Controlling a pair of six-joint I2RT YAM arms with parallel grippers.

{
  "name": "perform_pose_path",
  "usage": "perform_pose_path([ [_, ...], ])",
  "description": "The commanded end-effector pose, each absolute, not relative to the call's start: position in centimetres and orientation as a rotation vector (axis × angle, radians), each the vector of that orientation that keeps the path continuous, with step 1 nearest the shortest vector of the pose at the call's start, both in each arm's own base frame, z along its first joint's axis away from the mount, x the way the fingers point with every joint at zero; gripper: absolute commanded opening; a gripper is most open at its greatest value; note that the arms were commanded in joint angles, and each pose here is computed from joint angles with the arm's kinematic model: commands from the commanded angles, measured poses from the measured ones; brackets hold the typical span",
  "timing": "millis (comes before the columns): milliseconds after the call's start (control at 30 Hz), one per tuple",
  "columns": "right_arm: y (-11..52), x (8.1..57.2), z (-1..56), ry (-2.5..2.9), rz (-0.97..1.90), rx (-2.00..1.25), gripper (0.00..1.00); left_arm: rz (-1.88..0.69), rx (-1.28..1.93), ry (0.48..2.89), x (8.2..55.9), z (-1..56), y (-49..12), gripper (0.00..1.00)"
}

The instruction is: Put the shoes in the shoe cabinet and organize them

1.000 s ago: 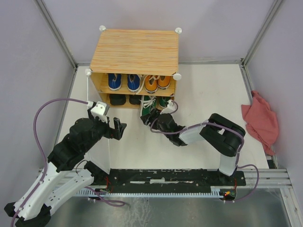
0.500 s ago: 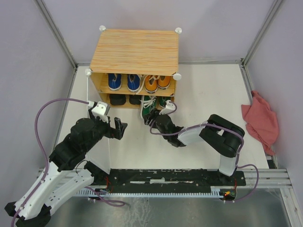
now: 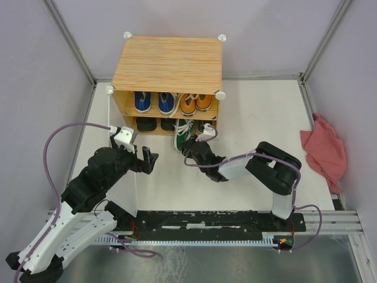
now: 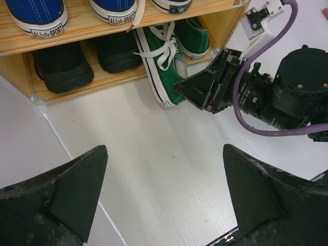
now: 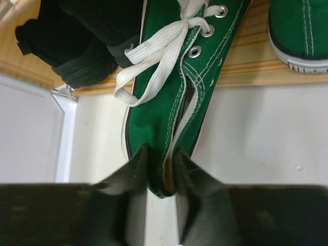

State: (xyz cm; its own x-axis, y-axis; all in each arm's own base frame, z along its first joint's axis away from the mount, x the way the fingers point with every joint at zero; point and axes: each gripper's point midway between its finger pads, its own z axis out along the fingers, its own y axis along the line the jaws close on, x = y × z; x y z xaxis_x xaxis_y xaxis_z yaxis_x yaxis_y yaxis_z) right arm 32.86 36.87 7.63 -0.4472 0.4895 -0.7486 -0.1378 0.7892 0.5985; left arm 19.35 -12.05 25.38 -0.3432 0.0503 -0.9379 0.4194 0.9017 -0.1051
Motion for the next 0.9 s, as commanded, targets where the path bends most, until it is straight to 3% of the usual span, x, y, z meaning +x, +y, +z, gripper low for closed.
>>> perform_pose_path([
  [0, 36.7, 34.5, 9.7, 1.824, 0.681, 0.249, 0.20, -0.370, 0.366, 1.865, 19.6, 25.6, -11.8, 0.99],
  [67, 36.3, 34.7, 10.6, 1.808, 0.634, 0.207, 0.05, -0.372, 0.364, 1.862, 19.6, 25.7, -11.8, 0.99],
  [100, 36.1, 34.9, 11.1, 1.804, 0.601, 0.184, 0.02, -0.373, 0.362, 1.860, 19.6, 25.7, -11.8, 0.99],
  [467, 34.3, 36.5, 18.6, 1.678, 0.342, -0.063, 0.02, -0.377, 0.354, 1.846, 19.4, 25.8, -11.6, 0.99],
  [867, 35.2, 39.9, 17.8, 1.638, 0.243, 0.015, 0.02, -0.381, 0.355, 1.838, 19.3, 26.0, -11.6, 0.99],
])
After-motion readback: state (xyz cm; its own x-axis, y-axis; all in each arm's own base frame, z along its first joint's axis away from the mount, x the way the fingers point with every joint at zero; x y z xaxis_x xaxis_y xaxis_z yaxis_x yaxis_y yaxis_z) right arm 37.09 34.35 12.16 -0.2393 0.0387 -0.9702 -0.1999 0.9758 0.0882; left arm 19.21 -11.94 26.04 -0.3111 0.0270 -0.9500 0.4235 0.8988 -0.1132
